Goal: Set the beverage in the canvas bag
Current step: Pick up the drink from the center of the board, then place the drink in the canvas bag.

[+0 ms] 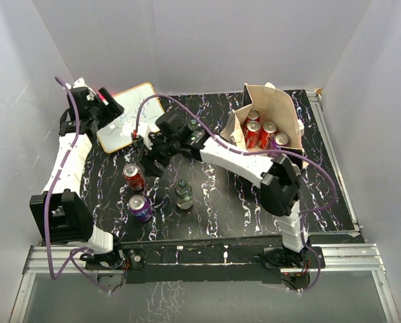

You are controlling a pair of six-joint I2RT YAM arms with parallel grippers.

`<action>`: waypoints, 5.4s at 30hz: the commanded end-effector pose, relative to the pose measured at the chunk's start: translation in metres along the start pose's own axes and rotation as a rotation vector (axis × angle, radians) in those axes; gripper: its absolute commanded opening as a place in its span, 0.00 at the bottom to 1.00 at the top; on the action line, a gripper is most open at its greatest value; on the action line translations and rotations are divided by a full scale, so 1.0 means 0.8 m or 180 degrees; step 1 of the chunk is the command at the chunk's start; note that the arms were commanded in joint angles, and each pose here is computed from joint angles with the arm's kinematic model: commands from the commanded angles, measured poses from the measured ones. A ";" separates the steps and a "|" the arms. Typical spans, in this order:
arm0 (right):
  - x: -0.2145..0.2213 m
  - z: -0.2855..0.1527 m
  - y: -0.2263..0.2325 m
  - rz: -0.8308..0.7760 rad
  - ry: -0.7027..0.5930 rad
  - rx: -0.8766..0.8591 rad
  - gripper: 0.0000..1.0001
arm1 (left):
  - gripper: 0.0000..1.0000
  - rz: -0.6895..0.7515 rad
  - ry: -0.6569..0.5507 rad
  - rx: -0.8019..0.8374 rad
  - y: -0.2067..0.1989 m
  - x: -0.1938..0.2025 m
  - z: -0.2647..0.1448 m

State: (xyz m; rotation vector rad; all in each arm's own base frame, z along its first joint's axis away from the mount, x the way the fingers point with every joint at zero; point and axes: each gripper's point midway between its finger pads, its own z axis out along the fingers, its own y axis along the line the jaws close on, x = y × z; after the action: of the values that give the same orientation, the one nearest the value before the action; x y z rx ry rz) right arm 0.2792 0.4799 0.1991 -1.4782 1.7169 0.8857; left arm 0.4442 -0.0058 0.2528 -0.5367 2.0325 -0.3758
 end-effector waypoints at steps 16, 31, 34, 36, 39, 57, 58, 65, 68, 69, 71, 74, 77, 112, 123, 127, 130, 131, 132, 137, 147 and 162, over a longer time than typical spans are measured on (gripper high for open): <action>-0.023 0.112 -0.020 -0.0202 -0.0120 0.0142 0.92 | 0.70 -0.0444 -0.0121 -0.0198 0.035 -0.023 -0.048; -0.009 0.145 -0.031 -0.0112 -0.0240 0.0187 0.85 | 0.70 -0.0320 -0.0146 -0.0089 0.029 -0.030 -0.051; -0.001 0.149 -0.032 -0.0098 -0.0205 0.0184 0.84 | 0.70 -0.0310 -0.0153 -0.0047 0.026 -0.032 -0.051; 0.004 0.151 -0.032 -0.0088 -0.0180 0.0179 0.84 | 0.70 -0.0313 -0.0151 -0.0019 0.024 -0.033 -0.052; 0.013 0.154 -0.031 -0.0077 -0.0132 0.0169 0.83 | 0.70 -0.0317 -0.0147 0.0002 0.022 -0.033 -0.052; -0.061 0.104 -0.051 -0.0141 -0.0473 0.0415 0.20 | 0.69 -0.0237 -0.0055 0.0501 -0.008 -0.029 -0.040; -0.073 0.090 -0.058 -0.0131 -0.0533 0.0482 0.15 | 0.69 -0.0251 -0.0048 0.0534 -0.010 -0.029 -0.037; -0.145 -0.040 -0.106 -0.0023 -0.0888 0.0971 0.08 | 0.69 -0.0289 0.0035 0.0843 -0.031 -0.032 -0.019; -0.161 -0.101 -0.124 -0.0059 -0.0927 0.1274 0.08 | 0.68 -0.0310 0.0068 0.0975 -0.043 -0.032 -0.010; -0.165 -0.119 -0.127 -0.0134 -0.0921 0.1384 0.08 | 0.68 -0.0306 0.0073 0.1009 -0.047 -0.032 -0.008; -0.172 -0.155 -0.128 -0.0278 -0.0928 0.1560 0.08 | 0.68 -0.0283 0.0088 0.1082 -0.059 -0.029 -0.003; -0.185 -0.205 -0.126 -0.0404 -0.0998 0.1728 0.08 | 0.68 -0.0237 0.0154 0.1234 -0.082 -0.019 0.002; -0.205 -0.252 -0.120 -0.0522 -0.1096 0.1930 0.08 | 0.68 -0.0155 0.0237 0.1397 -0.109 -0.005 0.008; 0.055 -0.505 -0.170 0.0762 -0.0476 0.3381 0.08 | 0.68 0.0843 0.0895 0.3053 -0.403 0.199 -0.021; 0.104 -0.468 -0.215 0.1035 -0.0303 0.3303 0.08 | 0.68 0.0882 0.0812 0.2925 -0.397 0.199 -0.019; 0.126 -0.457 -0.220 0.1050 -0.0208 0.3259 0.08 | 0.68 0.0919 0.0754 0.2901 -0.396 0.196 -0.019; 0.145 -0.452 -0.223 0.1058 -0.0105 0.3254 0.08 | 0.68 0.0925 0.0732 0.2884 -0.395 0.195 -0.017; 0.156 -0.450 -0.225 0.1085 -0.0061 0.3250 0.08 | 0.68 0.0925 0.0721 0.2873 -0.395 0.194 -0.015; 0.164 -0.450 -0.227 0.1110 -0.0028 0.3262 0.08 | 0.68 0.0929 0.0714 0.2872 -0.396 0.194 -0.015; 0.188 -0.443 -0.234 0.1182 0.0021 0.3225 0.08 | 0.68 0.0947 0.0707 0.2843 -0.395 0.195 -0.008; 0.211 -0.420 -0.261 0.1229 0.0002 0.3154 0.08 | 0.68 0.1014 0.0666 0.2785 -0.394 0.192 -0.003; 0.248 -0.410 -0.275 0.1286 0.0107 0.3125 0.08 | 0.70 0.1210 0.0842 0.3333 -0.411 0.216 -0.026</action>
State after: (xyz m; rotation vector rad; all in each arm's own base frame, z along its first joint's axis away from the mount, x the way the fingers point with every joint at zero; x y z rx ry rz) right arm 0.4272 0.0729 0.1564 -0.5070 2.2210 0.1190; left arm 0.4417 -0.3611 0.2714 0.4072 1.8916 -1.1018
